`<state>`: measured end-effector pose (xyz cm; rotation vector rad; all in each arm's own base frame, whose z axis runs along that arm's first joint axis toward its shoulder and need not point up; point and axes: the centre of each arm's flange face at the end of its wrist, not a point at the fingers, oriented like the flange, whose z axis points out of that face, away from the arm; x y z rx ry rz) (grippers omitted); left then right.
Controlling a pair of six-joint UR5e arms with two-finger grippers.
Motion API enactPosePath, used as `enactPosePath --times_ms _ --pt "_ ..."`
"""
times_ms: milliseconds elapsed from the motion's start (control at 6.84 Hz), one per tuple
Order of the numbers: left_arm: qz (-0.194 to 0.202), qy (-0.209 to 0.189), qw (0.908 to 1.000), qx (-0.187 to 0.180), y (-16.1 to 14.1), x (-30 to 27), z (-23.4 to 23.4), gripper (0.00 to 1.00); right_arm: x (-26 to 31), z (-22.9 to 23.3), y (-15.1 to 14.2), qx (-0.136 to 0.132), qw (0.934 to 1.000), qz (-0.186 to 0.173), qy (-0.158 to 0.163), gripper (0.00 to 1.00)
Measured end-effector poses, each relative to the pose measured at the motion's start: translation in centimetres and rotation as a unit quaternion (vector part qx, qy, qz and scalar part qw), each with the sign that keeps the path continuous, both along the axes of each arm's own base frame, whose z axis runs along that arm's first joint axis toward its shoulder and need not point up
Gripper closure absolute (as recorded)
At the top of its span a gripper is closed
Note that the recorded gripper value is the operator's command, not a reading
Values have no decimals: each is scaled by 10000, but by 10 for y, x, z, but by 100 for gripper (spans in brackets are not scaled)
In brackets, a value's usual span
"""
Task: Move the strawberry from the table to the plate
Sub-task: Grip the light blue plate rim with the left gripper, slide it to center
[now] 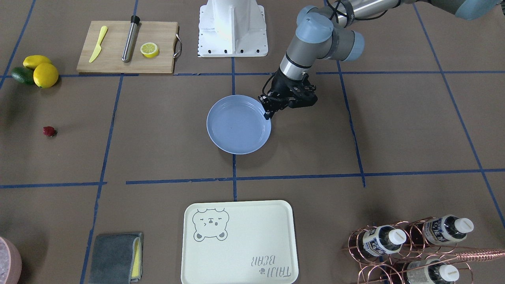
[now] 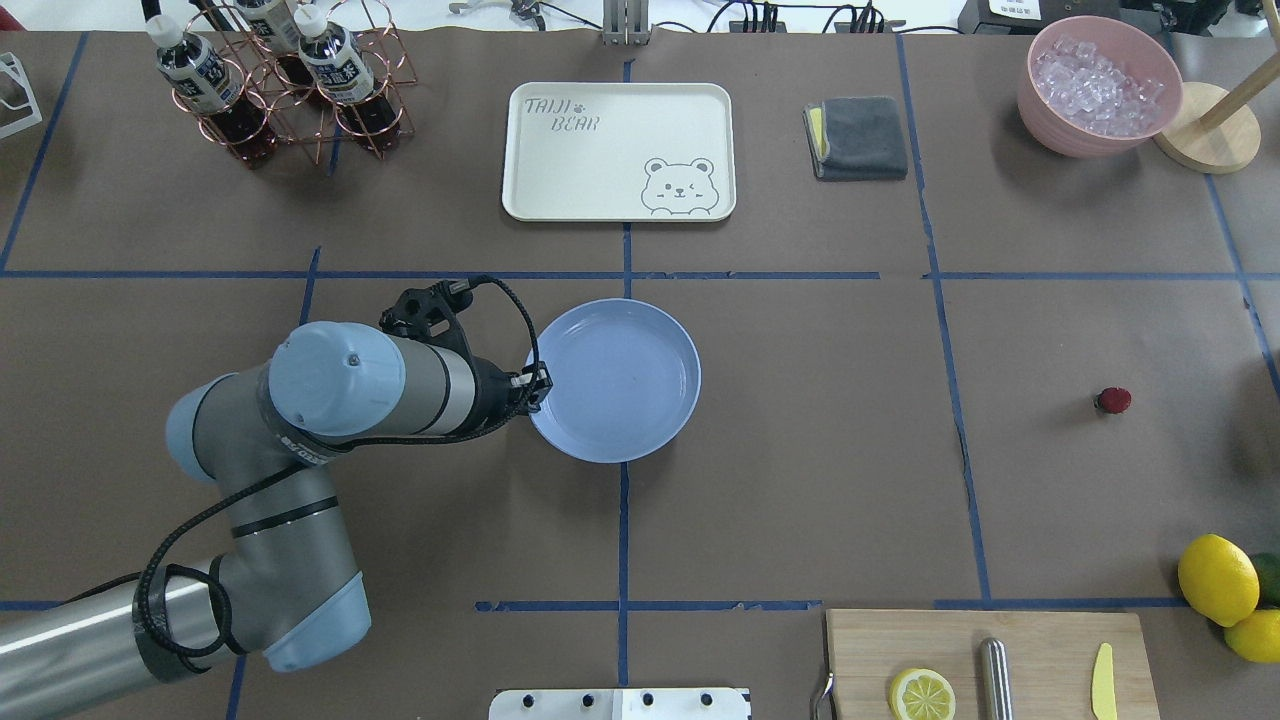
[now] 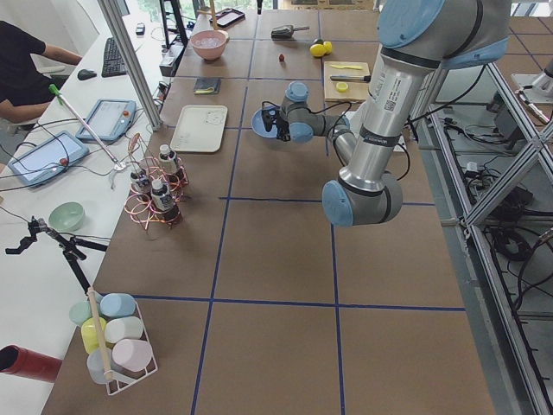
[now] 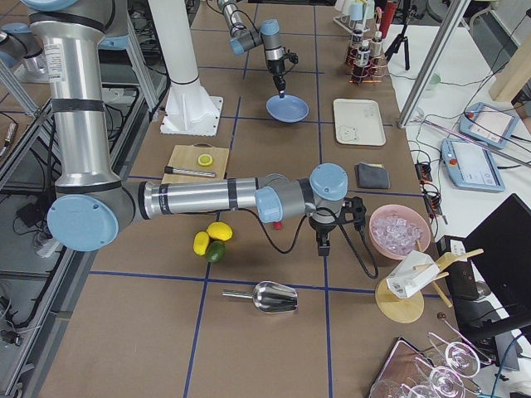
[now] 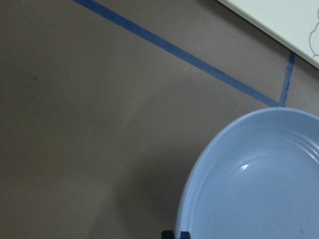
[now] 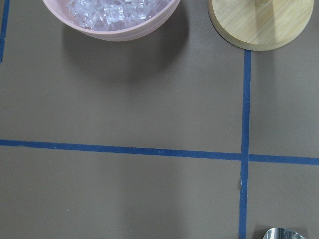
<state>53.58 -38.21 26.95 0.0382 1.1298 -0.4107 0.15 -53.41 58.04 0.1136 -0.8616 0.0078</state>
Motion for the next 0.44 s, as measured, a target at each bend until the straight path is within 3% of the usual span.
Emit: enactPosePath --times_ms 146,292,438 --pt "49 -42 10000 14 10 9 3 40 -1 -1 0 -11 10000 7 -9 0" --pt "92 -70 9999 20 17 14 5 0 -2 -1 0 -15 10000 6 -12 0" --pt "99 -69 9999 35 19 14 5 0 -3 -2 0 -15 10000 -3 -13 0"
